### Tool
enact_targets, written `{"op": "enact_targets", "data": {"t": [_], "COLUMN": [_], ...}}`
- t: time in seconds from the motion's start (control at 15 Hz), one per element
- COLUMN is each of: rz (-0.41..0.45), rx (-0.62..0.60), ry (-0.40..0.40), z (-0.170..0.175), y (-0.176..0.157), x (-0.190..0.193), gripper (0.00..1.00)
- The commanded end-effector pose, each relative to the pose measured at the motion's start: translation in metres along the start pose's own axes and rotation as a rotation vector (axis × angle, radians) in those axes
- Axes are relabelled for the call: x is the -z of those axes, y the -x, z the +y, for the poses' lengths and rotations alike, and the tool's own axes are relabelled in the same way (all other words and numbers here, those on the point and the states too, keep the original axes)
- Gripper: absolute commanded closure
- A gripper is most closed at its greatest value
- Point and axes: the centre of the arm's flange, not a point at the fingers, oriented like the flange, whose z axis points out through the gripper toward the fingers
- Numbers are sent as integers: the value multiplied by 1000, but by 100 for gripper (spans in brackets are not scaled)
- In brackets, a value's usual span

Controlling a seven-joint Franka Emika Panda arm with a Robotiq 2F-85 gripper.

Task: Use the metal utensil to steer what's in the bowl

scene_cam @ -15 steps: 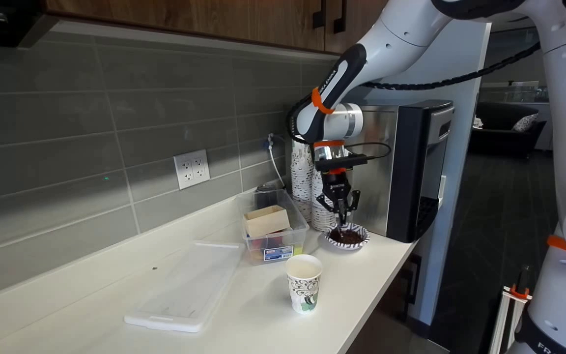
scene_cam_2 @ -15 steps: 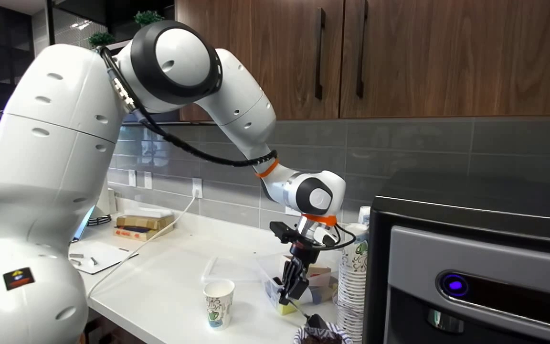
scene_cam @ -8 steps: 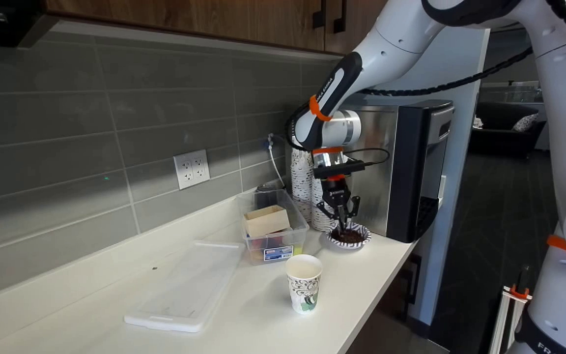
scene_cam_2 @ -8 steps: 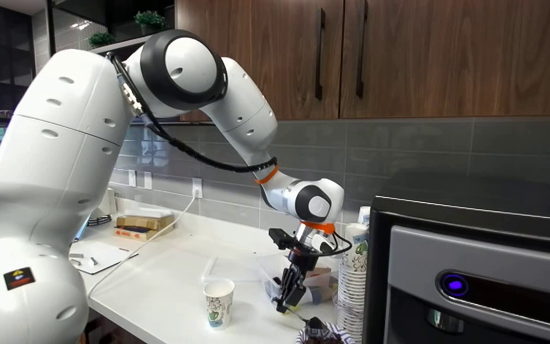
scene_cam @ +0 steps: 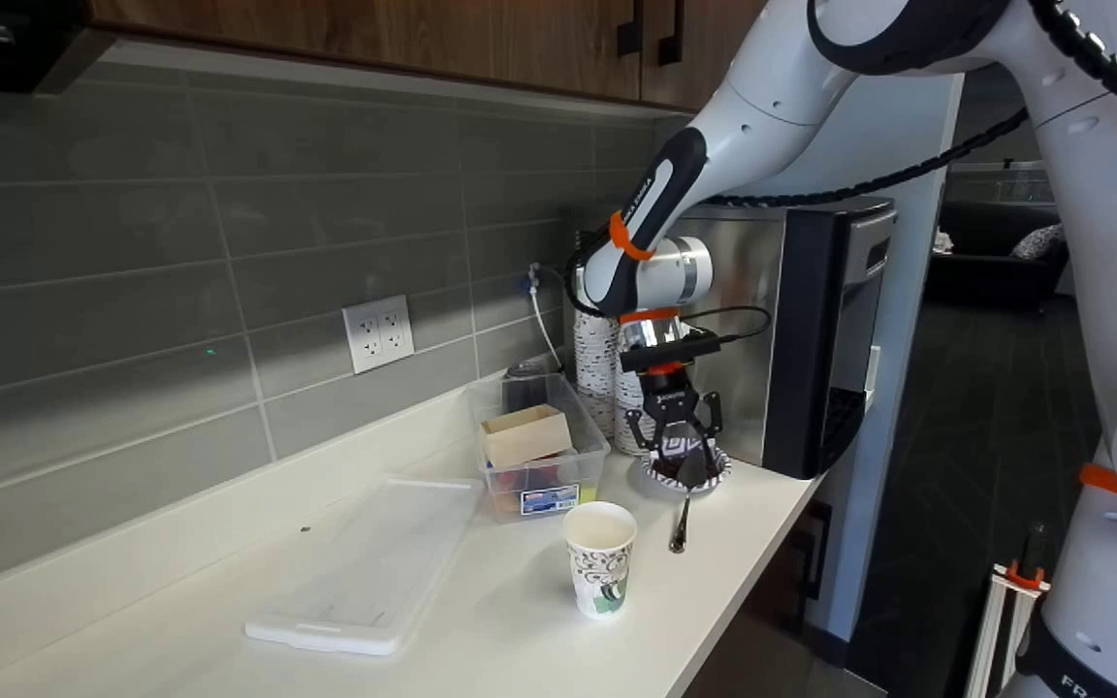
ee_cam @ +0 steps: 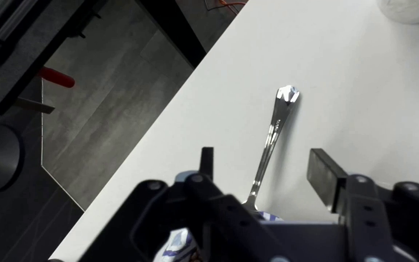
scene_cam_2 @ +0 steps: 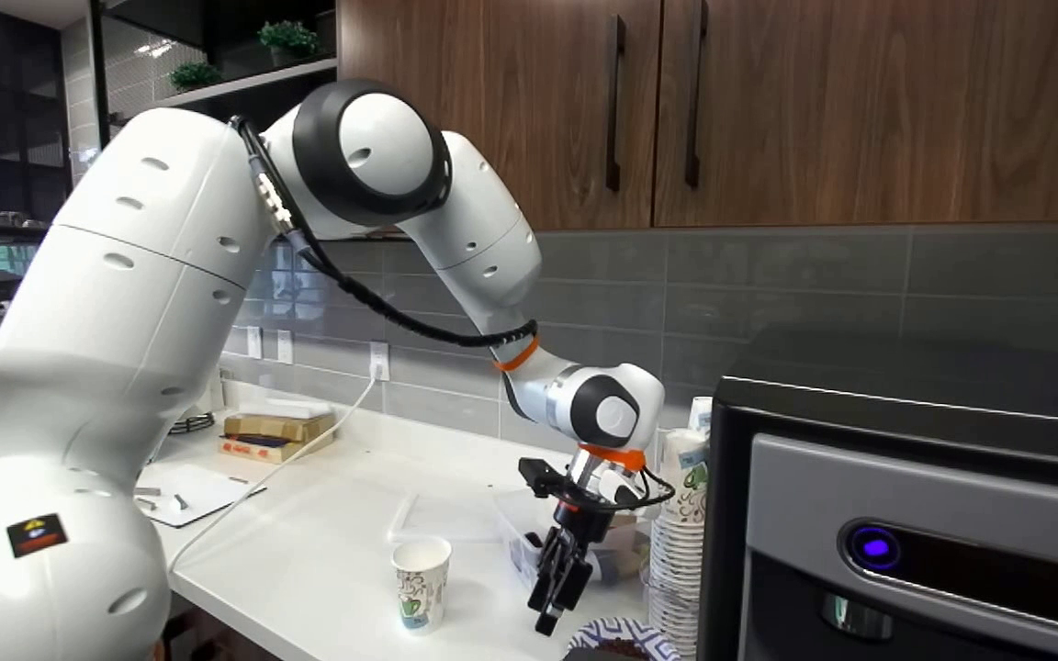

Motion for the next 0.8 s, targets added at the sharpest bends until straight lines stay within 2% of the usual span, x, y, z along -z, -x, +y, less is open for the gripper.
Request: {"op": "enact_targets", "data": {"t": [0.0,0.73], "rz": [13,29], "rx": [-23,-36], "ry": [22,20], "z": [-3,1], "y": [-4,-6], "x": [2,5], "gripper": [2,0]}}
